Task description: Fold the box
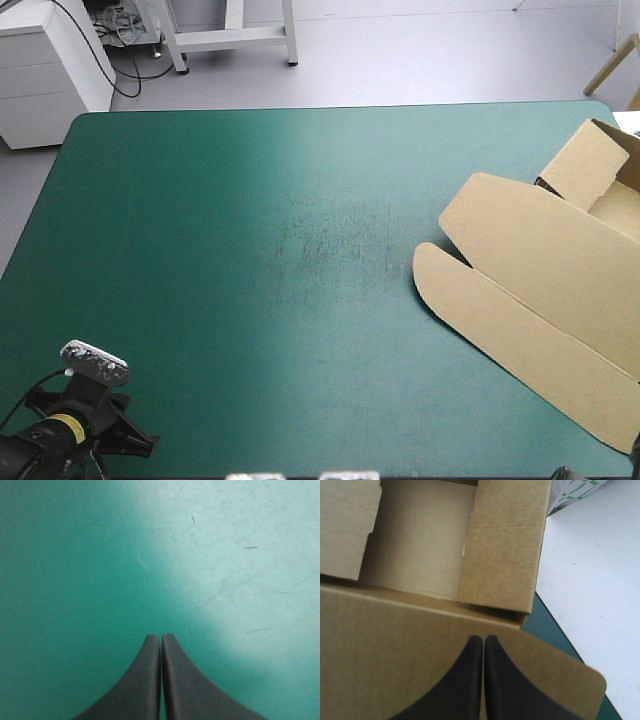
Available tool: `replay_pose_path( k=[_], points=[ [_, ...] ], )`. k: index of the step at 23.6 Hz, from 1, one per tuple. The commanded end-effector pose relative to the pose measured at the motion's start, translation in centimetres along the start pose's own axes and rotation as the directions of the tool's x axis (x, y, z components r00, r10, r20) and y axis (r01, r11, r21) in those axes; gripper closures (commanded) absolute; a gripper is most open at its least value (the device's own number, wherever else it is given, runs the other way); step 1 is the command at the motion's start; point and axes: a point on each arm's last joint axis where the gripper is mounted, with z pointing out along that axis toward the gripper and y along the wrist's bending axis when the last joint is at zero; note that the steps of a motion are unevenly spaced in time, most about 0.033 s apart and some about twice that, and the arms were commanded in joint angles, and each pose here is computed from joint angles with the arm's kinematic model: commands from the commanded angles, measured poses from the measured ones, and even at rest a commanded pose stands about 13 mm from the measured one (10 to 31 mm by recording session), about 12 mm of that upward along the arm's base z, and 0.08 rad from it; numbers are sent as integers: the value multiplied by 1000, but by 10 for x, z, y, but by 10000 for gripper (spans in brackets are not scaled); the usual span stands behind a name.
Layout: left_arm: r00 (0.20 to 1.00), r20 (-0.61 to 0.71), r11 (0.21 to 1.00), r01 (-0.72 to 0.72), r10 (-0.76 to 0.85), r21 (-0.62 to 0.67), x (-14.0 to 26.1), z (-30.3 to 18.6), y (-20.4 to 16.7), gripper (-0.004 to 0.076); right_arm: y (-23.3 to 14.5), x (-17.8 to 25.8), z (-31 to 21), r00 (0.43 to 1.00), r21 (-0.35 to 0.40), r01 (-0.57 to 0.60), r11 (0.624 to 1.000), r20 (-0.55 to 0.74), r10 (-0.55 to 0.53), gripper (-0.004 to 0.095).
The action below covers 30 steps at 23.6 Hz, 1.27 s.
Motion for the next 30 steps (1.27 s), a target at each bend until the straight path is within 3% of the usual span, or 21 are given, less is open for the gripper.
replay_pose_path(
  k=[1, 8, 12, 15, 18, 23, 27, 30],
  points=[
    [999, 52, 1000, 8, -8, -3, -8, -5, 1, 734, 9, 25, -48, 992, -30, 3, 1000, 126, 0, 923],
    [999, 52, 1000, 8, -8, -3, -8, -5, 1, 734, 36, 92, -87, 963, -172, 42, 984, 269, 6, 923],
    [999, 52, 1000, 8, -8, -3, -8, -5, 1, 734, 57, 138, -95, 948, -230, 180, 956, 300, -107, 923],
    [999, 52, 1000, 8, -8, -3, -8, -5, 1, 734, 68, 172, -93, 940, -290, 278, 916, 277, -197, 923],
    [999, 52, 1000, 8, -8, -3, -8, -5, 1, 734, 72, 221, -90, 909, -342, 397, 852, 275, -313, 924],
    [999, 52, 1000, 8, -8, -3, -8, -5, 1, 734, 67, 268, -91, 877, -365, 445, 818, 360, -317, 924],
    [999, 52, 1000, 8, -8, -3, -8, -5, 1, 734, 67, 293, -87, 830, -409, 533, 741, 421, -365, 924],
    [999, 52, 1000, 8, -8, -3, -8, -5, 1, 734, 67, 298, -81, 785, -399, 604, 689, 444, -432, 926]
  ],
)
